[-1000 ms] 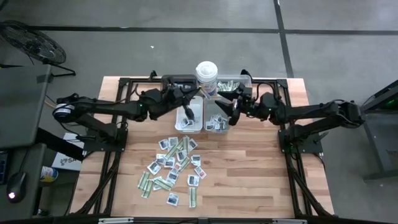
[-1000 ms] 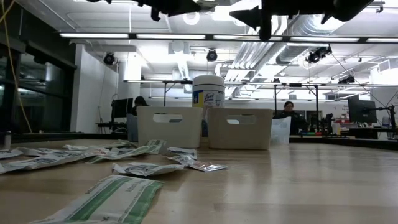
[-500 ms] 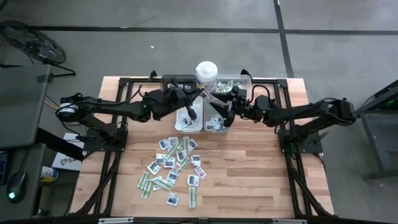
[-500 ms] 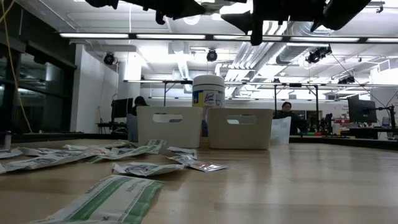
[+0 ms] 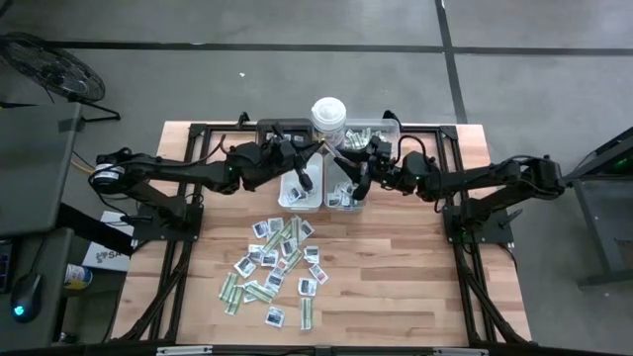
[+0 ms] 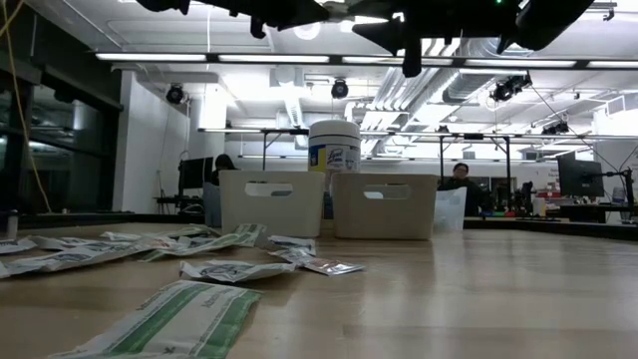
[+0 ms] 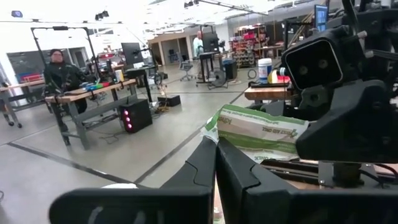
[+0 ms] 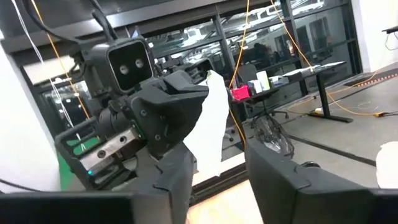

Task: Pick & Place First Aid Supplies
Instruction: Put the band aid into the transparent bin

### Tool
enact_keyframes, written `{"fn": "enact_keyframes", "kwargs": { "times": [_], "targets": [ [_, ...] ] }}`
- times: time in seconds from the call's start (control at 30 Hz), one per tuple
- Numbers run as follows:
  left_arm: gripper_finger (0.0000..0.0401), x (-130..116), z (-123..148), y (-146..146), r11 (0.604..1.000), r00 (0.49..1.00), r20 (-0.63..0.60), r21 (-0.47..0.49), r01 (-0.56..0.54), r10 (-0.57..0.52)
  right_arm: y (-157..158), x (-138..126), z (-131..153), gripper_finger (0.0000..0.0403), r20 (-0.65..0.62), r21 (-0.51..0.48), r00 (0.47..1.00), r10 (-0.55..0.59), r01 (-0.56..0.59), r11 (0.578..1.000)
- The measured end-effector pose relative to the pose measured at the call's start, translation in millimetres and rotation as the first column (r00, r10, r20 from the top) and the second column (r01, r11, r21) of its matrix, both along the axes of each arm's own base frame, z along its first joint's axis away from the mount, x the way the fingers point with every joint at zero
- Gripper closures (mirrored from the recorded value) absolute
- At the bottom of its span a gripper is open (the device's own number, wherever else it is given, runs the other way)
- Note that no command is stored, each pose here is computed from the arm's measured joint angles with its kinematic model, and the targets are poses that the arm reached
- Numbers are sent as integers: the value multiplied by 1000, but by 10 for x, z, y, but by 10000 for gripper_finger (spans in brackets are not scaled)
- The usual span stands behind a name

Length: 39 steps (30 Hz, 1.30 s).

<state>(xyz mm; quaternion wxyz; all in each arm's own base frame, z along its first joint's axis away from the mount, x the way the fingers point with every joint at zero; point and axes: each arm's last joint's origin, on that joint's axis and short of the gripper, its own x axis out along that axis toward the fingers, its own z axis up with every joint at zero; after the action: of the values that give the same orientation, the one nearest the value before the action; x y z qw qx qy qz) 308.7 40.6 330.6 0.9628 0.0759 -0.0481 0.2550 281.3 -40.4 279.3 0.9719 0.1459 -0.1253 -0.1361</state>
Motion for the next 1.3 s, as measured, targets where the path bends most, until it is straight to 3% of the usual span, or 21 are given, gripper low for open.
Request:
{"fn": "enact_keyframes", "kwargs": {
  "times": [0.57, 0.93, 1.1, 1.3],
  "targets": [
    [401, 9, -21, -18, 999, 999, -22, 2, 45, -45, -6, 0, -2, 398, -1, 2, 1000, 3, -3, 1000],
    [394, 15, -57, -21, 998, 996, -69, 9, 61, -60, -20, -3, -1, 402, 5, 22, 1000, 8, -8, 1000],
    [356, 5, -54, -22, 997, 994, -96, 47, 59, -54, -109, -35, 18, 402, 21, 61, 1000, -20, 18, 998],
    [293, -149, 63, -10, 995, 991, -126, 91, -41, 53, -262, -207, 77, 402, -68, 84, 995, -72, 78, 993]
  ]
}}
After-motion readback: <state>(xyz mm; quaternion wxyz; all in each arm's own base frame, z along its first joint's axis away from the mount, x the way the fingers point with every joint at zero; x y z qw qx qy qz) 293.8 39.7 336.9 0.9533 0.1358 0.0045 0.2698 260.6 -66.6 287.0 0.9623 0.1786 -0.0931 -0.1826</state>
